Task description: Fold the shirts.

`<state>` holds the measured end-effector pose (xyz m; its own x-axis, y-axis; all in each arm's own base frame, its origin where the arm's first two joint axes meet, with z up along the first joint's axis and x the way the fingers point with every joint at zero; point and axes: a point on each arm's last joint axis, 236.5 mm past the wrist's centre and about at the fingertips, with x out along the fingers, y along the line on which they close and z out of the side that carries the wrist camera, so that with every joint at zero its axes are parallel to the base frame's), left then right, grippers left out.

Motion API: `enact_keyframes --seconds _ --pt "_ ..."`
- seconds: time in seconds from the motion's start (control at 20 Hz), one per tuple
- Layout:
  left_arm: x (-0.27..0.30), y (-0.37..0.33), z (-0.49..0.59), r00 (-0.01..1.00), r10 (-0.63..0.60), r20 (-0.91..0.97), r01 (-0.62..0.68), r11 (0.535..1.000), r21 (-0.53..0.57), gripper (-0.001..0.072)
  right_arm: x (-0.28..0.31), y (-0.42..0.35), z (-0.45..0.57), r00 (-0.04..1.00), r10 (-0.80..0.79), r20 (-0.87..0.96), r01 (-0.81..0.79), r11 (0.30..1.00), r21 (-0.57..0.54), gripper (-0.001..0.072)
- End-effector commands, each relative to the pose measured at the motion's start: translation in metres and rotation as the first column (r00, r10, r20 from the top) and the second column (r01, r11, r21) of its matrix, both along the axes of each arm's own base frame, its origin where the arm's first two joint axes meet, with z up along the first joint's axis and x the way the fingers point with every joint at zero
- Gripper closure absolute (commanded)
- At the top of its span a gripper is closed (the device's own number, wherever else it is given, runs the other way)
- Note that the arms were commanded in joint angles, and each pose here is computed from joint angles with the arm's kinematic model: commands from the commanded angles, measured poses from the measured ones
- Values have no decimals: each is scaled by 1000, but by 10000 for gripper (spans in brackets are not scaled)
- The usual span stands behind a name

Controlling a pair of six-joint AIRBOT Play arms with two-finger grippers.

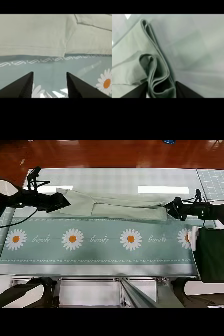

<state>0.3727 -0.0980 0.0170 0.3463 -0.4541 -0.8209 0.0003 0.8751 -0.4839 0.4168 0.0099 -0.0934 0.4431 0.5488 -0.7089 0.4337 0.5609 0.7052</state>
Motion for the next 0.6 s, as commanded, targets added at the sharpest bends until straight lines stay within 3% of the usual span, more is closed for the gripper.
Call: enact_keyframes --seconds 0.0,0.25,0.3,0.35,0.45,0.5,0.55 --pt "0 -2 1 1000 0 0 0 1000 -7 199 -4 13 -8 999 31 -26 -30 999 33 290" --pt "0 -4 3 1000 3 1 -3 1000 -21 199 2 69 -14 989 144 -26 -143 988 53 313" --pt "0 -4 3 1000 3 1 -3 1000 -21 199 6 76 -9 986 166 -9 -166 985 46 446" --pt "0 -4 3 1000 3 1 -3 1000 -21 199 11 81 -1 982 189 14 -189 981 42 667" --pt "0 -4 3 1000 2 2 -2 1000 -21 202 19 85 26 970 233 72 -235 971 33 689" --pt "0 -4 3 1000 -1 4 2 1000 -19 292 20 81 39 964 247 93 -249 968 14 690" --pt "0 -4 3 1000 -1 3 1 1000 -20 550 17 76 51 960 257 110 -257 966 -15 690"
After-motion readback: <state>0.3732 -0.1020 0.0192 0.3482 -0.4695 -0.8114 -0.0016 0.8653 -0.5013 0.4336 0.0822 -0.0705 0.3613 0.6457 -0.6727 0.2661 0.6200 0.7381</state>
